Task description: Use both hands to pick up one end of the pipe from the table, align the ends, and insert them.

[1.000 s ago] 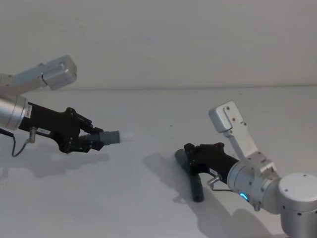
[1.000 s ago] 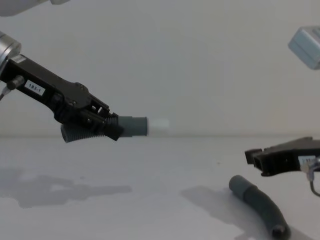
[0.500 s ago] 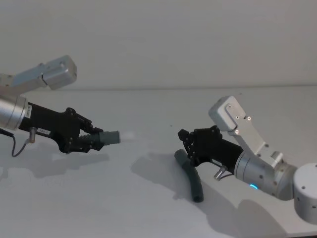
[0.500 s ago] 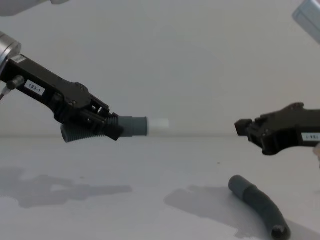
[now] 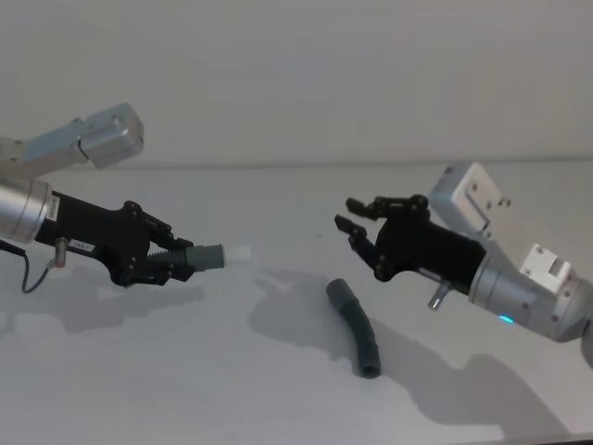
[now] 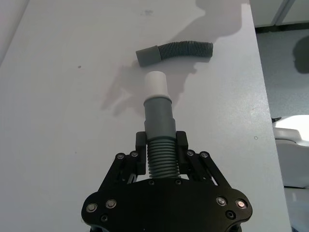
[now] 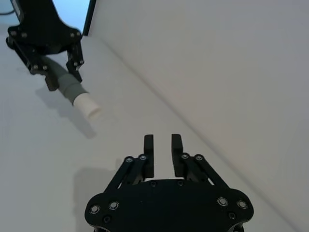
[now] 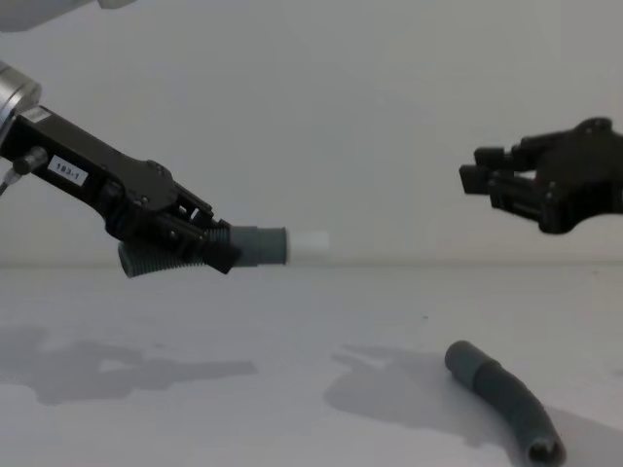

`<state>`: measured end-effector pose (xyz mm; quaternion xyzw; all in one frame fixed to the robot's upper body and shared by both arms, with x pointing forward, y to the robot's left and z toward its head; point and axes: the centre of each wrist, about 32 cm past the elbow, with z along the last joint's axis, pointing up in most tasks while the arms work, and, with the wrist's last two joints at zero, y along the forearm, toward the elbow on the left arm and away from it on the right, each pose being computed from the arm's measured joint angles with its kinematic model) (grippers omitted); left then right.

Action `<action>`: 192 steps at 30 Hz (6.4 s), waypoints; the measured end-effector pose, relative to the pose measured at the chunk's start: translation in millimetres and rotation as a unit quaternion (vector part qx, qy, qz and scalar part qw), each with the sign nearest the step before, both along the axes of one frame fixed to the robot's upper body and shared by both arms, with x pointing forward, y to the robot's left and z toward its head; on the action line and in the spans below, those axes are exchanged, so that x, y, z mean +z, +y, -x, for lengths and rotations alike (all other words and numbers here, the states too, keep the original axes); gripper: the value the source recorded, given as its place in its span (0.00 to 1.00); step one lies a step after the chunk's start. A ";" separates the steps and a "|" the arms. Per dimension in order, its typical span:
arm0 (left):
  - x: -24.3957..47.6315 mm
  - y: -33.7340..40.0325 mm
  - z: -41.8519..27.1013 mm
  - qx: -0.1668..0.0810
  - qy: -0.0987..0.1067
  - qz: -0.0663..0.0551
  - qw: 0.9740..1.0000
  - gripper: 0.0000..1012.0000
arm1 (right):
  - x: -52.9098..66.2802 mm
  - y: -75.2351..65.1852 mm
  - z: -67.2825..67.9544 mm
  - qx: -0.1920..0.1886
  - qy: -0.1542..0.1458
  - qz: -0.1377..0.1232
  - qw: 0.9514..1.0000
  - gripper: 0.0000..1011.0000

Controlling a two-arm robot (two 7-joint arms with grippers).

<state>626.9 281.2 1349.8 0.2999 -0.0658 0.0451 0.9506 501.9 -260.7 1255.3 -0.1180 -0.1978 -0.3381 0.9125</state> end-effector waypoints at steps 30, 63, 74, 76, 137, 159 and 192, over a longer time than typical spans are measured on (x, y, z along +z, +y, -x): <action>0.0 0.0 0.0 0.000 0.000 0.000 1.000 0.32 | 22.0 -11.2 32.1 -0.095 0.102 -0.070 0.988 0.99; 0.0 0.0 0.0 0.000 0.000 0.000 1.000 0.32 | 16.8 19.7 49.5 -0.139 0.226 -0.063 0.962 0.99; 0.0 0.0 0.0 0.000 0.000 0.000 1.000 0.32 | 9.1 28.0 46.4 -0.145 0.250 -0.047 0.956 0.99; 0.0 0.0 0.0 0.000 0.000 0.000 1.000 0.32 | 7.3 29.3 45.9 -0.148 0.253 -0.043 0.955 0.99; 0.0 0.0 0.0 0.000 0.000 0.000 1.000 0.32 | -28.3 45.7 22.6 -0.192 0.312 -0.019 0.930 0.99; 0.0 0.0 0.0 0.000 0.000 0.000 1.000 0.32 | -33.1 47.5 16.9 -0.201 0.321 -0.019 0.925 0.99; 0.0 0.0 0.0 0.000 0.000 0.000 1.000 0.32 | -31.2 48.1 12.9 -0.203 0.328 -0.018 0.923 0.33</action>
